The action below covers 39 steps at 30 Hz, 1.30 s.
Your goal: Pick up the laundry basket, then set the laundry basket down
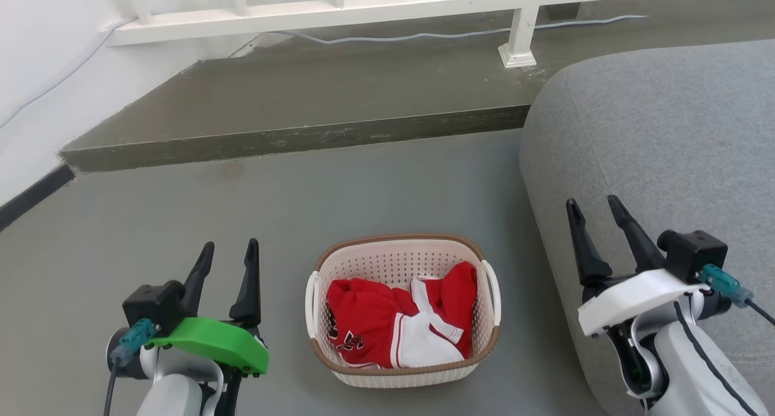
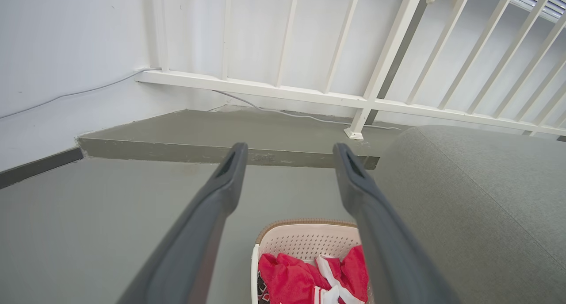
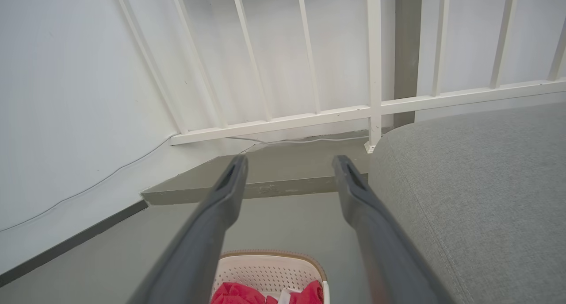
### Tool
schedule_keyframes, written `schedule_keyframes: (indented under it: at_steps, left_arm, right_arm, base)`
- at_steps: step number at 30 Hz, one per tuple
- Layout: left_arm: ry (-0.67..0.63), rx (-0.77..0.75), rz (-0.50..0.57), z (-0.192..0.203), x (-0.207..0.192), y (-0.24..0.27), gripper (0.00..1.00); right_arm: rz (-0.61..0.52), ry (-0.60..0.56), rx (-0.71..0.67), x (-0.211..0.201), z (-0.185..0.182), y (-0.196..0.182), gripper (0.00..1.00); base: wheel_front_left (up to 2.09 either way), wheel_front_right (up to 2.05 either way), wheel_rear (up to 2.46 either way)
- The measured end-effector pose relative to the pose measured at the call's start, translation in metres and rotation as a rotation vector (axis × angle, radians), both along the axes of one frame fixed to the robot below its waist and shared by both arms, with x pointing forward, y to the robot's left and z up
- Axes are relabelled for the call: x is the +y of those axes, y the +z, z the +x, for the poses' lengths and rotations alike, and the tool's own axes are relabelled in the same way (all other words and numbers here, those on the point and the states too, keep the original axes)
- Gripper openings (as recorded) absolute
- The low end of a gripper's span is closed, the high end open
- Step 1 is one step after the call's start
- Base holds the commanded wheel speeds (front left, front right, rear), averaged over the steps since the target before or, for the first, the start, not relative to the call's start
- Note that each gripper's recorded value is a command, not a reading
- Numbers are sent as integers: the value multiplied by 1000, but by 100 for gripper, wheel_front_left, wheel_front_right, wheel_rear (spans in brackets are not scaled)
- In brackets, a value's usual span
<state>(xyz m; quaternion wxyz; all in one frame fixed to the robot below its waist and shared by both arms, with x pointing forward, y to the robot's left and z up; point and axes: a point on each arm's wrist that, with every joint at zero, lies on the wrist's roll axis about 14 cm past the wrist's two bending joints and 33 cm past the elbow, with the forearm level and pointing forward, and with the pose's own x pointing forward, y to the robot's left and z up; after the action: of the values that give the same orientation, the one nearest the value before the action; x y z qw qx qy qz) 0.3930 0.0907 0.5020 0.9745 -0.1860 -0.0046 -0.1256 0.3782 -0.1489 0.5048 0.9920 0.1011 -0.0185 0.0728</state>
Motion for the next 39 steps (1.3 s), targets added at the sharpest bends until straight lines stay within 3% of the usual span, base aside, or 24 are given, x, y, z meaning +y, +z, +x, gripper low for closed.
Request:
schedule_keyframes:
  at_steps: [32, 33, 39]
  left_arm:
    - [-5, -11, 4, -4, 2, 1, 100]
    - [-5, -8, 3, -4, 1, 0, 0]
    - [-8, 75, 9, -16, 1, -26, 0]
  right_arm:
    - [-4, -4, -2, 0, -5, -2, 100]
    - [-2, -3, 2, 0, -5, -4, 0]
    - [17, -11, 89, 3, -19, -31, 0]
  base:
    - [0, 0, 0]
    - [0, 0, 0]
    - [0, 0, 0]
